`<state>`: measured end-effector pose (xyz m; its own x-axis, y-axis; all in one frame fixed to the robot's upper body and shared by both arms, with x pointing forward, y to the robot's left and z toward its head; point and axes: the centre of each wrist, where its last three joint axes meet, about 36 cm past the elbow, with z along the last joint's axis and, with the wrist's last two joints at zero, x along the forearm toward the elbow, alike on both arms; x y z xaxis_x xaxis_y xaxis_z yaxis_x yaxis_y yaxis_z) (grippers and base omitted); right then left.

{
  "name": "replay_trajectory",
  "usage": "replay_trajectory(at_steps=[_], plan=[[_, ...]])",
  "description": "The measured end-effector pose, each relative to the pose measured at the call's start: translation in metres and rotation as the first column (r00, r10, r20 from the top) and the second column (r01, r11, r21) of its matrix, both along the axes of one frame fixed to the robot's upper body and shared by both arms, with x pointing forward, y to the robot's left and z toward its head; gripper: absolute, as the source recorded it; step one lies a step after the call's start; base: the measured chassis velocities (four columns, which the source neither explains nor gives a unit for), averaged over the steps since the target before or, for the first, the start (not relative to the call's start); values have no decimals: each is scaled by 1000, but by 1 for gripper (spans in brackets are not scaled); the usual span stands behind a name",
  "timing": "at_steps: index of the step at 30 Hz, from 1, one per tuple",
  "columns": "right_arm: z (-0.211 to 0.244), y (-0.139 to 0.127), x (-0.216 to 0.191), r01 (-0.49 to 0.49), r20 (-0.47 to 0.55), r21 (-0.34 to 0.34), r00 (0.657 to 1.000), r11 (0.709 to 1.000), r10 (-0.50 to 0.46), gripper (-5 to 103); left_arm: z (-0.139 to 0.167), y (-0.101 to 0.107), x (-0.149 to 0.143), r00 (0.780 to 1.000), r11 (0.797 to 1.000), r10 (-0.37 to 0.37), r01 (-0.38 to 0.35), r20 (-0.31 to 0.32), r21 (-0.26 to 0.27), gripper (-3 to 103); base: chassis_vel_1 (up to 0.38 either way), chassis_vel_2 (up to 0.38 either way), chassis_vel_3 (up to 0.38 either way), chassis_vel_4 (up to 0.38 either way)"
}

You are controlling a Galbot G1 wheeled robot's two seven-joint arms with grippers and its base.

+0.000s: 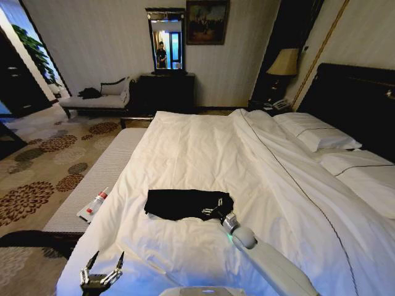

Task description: Fold the clothes on the bed.

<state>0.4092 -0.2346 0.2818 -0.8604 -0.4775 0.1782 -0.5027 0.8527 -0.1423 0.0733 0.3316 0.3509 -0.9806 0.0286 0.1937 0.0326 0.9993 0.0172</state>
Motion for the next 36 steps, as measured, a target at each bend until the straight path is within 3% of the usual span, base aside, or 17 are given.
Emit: replay_trajectory(at_steps=[5, 9, 13, 20, 28, 32, 36], plan=[[32, 16, 13, -15, 16, 65, 1000, 998, 14, 100, -5, -6, -9, 1000, 1000, -6, 6, -18, 1, 100, 0, 0, 0, 0], [44, 46, 24, -64, 0, 98, 998, 993, 64, 100, -7, -13, -20, 999, 1000, -11, 12, -38, 5, 100, 0, 0, 0, 0], [37, 77, 37, -115, -10, 95, 993, 989, 116, 100, -9, -21, -32, 998, 999, -23, 25, -57, 36, 100, 0, 0, 0, 0], [9, 122, 46, -142, -50, 92, 988, 986, 147, 100, -11, -27, -36, 998, 1000, -17, 18, -55, 22, 100, 0, 0, 0, 0], [-11, 95, 19, -85, -77, 61, 993, 994, 90, 100, -15, -29, -35, 998, 1000, -21, 22, -63, 11, 100, 0, 0, 0, 0], [18, 57, 8, 27, -64, 112, 998, 993, -20, 100, -24, -28, -29, 998, 1000, -26, 27, -62, 13, 100, 0, 0, 0, 0], [53, 20, -10, 141, -63, 185, 989, 973, -131, 100, -26, -28, -28, 997, 1000, -25, 26, -66, 15, 100, 0, 0, 0, 0]])
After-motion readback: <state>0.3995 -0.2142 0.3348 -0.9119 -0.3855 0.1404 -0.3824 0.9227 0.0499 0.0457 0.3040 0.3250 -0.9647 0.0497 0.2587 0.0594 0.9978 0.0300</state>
